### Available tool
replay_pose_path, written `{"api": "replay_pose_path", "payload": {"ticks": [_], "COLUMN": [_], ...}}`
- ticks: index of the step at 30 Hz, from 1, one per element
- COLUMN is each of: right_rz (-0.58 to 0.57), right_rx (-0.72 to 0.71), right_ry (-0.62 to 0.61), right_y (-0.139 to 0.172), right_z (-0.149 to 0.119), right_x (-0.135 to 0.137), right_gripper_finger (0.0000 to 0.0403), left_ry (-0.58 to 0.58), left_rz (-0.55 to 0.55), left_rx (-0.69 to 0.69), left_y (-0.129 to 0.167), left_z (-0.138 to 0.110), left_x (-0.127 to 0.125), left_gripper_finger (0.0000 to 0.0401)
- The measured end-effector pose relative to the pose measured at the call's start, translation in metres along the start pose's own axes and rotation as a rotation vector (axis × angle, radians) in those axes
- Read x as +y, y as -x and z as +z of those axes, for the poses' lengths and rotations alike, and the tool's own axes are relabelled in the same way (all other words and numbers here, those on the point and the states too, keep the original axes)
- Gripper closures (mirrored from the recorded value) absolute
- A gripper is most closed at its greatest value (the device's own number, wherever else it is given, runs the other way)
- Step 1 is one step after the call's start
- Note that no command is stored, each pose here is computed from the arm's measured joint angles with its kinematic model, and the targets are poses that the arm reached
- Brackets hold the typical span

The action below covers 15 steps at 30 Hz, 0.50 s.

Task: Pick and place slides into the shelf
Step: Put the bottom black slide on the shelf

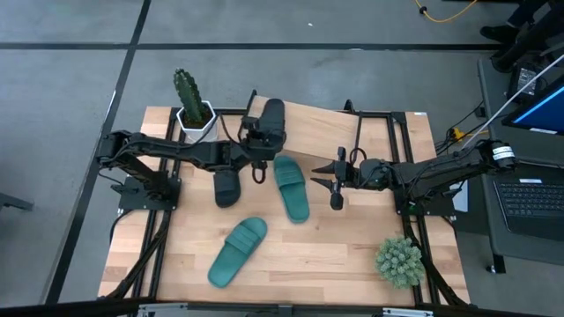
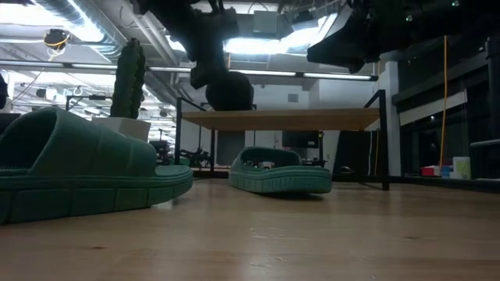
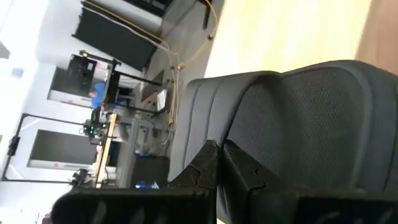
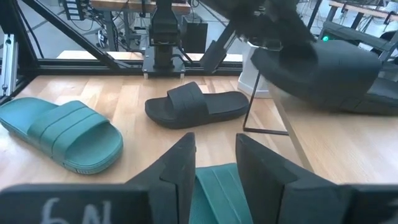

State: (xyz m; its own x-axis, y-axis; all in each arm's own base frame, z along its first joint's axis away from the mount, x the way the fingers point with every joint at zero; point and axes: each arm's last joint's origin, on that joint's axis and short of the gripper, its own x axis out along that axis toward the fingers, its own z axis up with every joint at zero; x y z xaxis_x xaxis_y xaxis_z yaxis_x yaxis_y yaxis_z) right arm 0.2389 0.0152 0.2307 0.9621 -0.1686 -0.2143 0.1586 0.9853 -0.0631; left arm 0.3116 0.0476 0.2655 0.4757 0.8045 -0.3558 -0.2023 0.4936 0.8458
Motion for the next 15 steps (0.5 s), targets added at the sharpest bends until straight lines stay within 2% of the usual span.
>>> {"api": "replay_pose_path", "payload": {"ticks": [3, 9, 15], "right_rz": [0.000, 0.000, 0.000], "right_rx": [0.004, 0.003, 0.002], "right_ry": [-0.003, -0.004, -0.005], "right_y": [0.0000, 0.0000, 0.0000], "right_z": [-0.0004, -0.0003, -0.0002], "right_x": [0.0000, 0.0000, 0.0000], "right_gripper_finger": [0.0286, 0.0286, 0.0286], "left_ry": [-0.031, -0.013, -0.033], "left_rz": [0.005, 0.046, 0.026], "left_rx": [0.044, 0.112, 0.111], "left_y": [-0.0002, 0.0000, 0.0000], "left_z": [-0.0039, -0.0089, -0.0099], "left_x": [-0.0021, -0.0028, -0.0040], "left_gripper_finger": [0.0401, 0.0401, 0.0401]}}
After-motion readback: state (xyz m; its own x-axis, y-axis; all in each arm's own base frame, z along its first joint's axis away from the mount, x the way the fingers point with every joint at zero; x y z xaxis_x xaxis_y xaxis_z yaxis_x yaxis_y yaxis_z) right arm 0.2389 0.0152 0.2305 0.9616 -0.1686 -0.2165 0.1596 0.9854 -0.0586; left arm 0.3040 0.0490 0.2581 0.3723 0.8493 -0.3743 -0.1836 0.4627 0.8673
